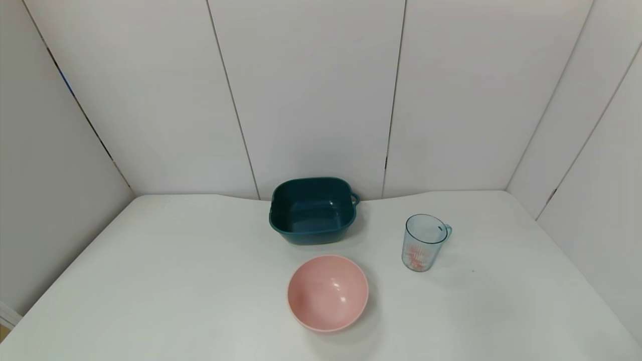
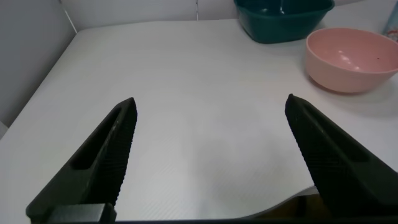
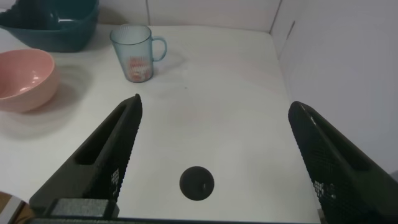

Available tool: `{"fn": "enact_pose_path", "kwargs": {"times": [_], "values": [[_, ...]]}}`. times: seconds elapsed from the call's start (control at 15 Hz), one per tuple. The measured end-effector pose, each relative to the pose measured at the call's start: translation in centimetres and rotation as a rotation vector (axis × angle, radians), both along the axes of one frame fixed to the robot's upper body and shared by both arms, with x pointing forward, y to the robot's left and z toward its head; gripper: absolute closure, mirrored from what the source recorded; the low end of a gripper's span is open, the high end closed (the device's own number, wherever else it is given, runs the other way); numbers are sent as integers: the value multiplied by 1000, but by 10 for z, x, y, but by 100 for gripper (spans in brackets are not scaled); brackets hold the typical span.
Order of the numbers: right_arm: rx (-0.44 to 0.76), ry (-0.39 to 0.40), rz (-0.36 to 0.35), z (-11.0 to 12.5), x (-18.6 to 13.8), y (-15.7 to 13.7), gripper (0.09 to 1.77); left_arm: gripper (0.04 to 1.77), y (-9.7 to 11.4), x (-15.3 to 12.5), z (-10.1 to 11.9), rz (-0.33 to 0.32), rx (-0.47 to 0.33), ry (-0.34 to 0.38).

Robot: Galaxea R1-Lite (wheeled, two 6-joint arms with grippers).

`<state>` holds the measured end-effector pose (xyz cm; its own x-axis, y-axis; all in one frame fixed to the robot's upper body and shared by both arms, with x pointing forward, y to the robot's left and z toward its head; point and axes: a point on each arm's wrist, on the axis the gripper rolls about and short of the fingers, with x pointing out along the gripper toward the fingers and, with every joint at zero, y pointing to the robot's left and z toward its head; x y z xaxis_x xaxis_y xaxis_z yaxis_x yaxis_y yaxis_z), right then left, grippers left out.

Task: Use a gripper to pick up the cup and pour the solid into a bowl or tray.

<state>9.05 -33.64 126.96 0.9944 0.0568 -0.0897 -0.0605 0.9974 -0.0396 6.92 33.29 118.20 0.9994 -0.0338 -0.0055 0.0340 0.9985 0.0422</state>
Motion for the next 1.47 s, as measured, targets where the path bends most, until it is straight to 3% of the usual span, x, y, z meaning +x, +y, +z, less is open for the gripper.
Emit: {"fn": "enact_pose_path", "kwargs": {"times": [0.27,0.53,0.73,1.07,1.47], "values": [[-7,128,83,35,52,7,15,9,0,0,0,0,0,0],[-7,255,208,33,117,31,15,9,0,0,0,0,0,0],[-18,340,267,15,158,53,15,9,0,0,0,0,0,0],[-25,440,301,-33,216,84,15,9,0,0,0,0,0,0],[-39,439,331,-83,256,116,15,9,0,0,0,0,0,0]]}}
